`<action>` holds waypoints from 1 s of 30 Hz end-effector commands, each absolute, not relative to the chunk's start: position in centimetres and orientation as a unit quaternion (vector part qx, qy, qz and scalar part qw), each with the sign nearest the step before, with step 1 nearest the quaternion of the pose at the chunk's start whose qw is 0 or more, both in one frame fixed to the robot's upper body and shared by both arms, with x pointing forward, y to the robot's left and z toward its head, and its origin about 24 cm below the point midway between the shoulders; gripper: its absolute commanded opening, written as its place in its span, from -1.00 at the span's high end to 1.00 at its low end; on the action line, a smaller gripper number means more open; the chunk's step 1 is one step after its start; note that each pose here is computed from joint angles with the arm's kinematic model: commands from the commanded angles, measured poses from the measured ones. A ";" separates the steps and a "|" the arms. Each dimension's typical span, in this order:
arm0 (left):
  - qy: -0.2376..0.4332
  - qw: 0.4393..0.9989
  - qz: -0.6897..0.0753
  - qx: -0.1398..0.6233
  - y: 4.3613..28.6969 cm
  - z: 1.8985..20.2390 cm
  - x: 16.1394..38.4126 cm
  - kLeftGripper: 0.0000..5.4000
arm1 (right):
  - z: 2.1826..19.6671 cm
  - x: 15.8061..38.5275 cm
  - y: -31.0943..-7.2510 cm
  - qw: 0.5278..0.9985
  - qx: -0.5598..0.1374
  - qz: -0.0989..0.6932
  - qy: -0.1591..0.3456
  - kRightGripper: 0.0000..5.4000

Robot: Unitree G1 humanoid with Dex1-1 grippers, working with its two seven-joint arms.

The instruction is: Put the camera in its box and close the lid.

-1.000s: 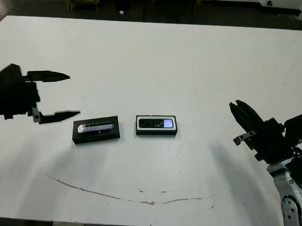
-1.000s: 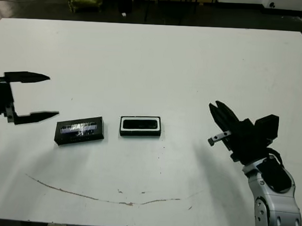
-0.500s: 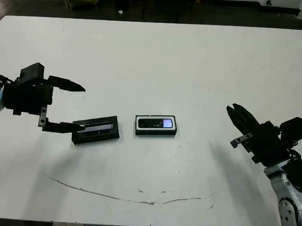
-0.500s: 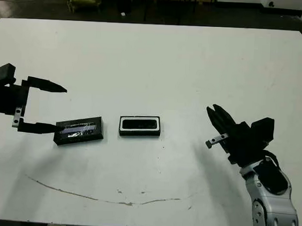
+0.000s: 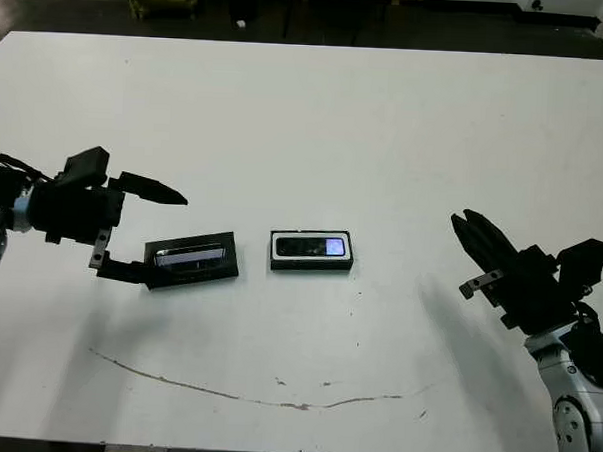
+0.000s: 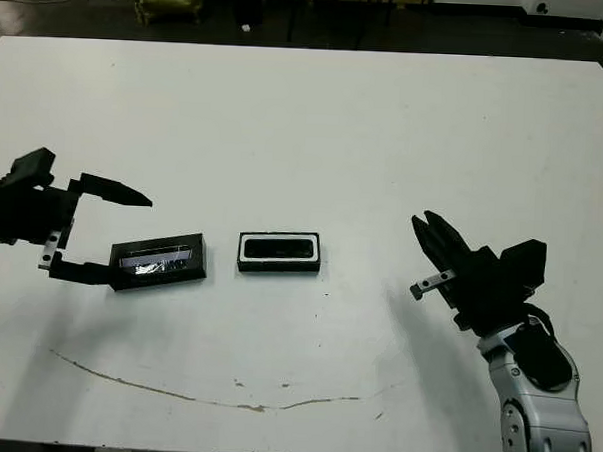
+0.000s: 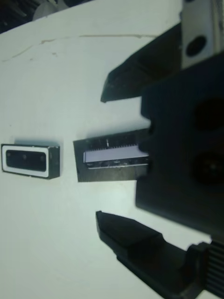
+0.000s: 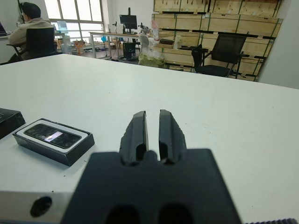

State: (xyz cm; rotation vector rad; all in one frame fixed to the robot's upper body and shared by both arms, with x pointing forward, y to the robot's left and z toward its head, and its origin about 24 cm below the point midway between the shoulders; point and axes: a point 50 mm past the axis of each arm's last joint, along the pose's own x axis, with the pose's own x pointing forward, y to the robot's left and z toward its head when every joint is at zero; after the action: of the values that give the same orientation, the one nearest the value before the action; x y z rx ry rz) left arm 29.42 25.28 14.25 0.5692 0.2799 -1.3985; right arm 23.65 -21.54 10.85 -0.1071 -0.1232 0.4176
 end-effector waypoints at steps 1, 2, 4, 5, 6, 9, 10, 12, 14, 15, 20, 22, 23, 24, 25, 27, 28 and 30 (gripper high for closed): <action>0.150 0.715 -0.632 0.258 25.5 13.0 29.3 -0.99 | 10.3 23.5 -21.7 0.977 -0.044 0.207 -0.040 1.00; 0.154 0.713 -0.634 0.258 25.5 12.7 29.3 -0.99 | 10.4 23.4 -21.6 0.977 -0.044 0.207 -0.040 1.00; 0.159 0.711 -0.634 0.260 25.4 12.3 29.4 -0.99 | 10.5 23.4 -21.5 0.976 -0.042 0.210 -0.044 1.00; 0.162 0.712 -0.632 0.261 25.4 12.1 29.5 -0.99 | 10.6 23.3 -21.4 0.976 -0.037 0.211 -0.046 1.00; 0.167 0.711 -0.630 0.263 25.4 12.0 29.5 -0.99 | 10.8 23.2 -21.3 0.975 -0.034 0.213 -0.047 1.00; 0.182 0.709 -0.629 0.262 25.3 11.7 29.8 -0.99 | 11.1 23.1 -21.2 0.973 -0.025 0.223 -0.056 1.00; 0.185 0.710 -0.629 0.259 25.4 11.6 29.8 -0.99 | 11.2 23.1 -21.2 0.973 -0.024 0.223 -0.056 1.00; 0.186 0.711 -0.627 0.258 25.4 11.4 29.9 -0.99 | 11.2 23.1 -21.2 0.974 -0.029 0.217 -0.054 1.00; 0.185 0.711 -0.626 0.259 25.4 11.2 30.0 -0.99 | 11.3 23.0 -21.2 0.975 -0.034 0.213 -0.053 1.00; 0.186 0.710 -0.627 0.262 25.4 11.1 30.0 -0.99 | 11.4 23.0 -21.2 0.975 -0.036 0.212 -0.052 1.00; 0.185 0.711 -0.627 0.257 25.3 10.7 30.1 -0.99 | 11.3 23.0 -21.2 0.975 -0.030 0.214 -0.055 1.00; 0.188 0.715 -0.625 0.251 25.4 10.5 30.1 -0.99 | 11.3 23.0 -21.1 0.974 -0.026 0.218 -0.059 1.00; 0.186 0.716 -0.623 0.255 25.5 10.4 30.1 -0.99 | 11.4 23.0 -21.0 0.973 -0.025 0.221 -0.062 1.00; 0.183 0.716 -0.622 0.259 25.5 10.3 30.1 -0.99 | 11.5 22.9 -21.0 0.973 -0.025 0.222 -0.063 1.00; 0.180 0.717 -0.621 0.260 25.5 10.2 30.1 -0.99 | 11.5 22.9 -20.9 0.971 -0.017 0.228 -0.067 1.00; 0.187 0.720 -0.618 0.254 25.6 10.1 30.2 -0.99 | 11.6 22.9 -20.9 0.970 -0.012 0.232 -0.068 1.00; 0.188 0.720 -0.619 0.251 25.6 10.0 30.2 -0.99 | 11.6 22.8 -20.9 0.969 -0.009 0.235 -0.069 1.00; 0.188 0.718 -0.622 0.249 25.6 9.9 30.2 -0.99 | 11.5 22.9 -21.0 0.970 -0.012 0.235 -0.068 1.00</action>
State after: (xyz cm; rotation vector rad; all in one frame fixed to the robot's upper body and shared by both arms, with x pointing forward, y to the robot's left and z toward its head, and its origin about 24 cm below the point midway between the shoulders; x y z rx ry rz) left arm 30.21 25.58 10.16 0.5482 0.4003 -1.3688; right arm 23.09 -20.72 11.99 -0.0259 -0.1610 0.4781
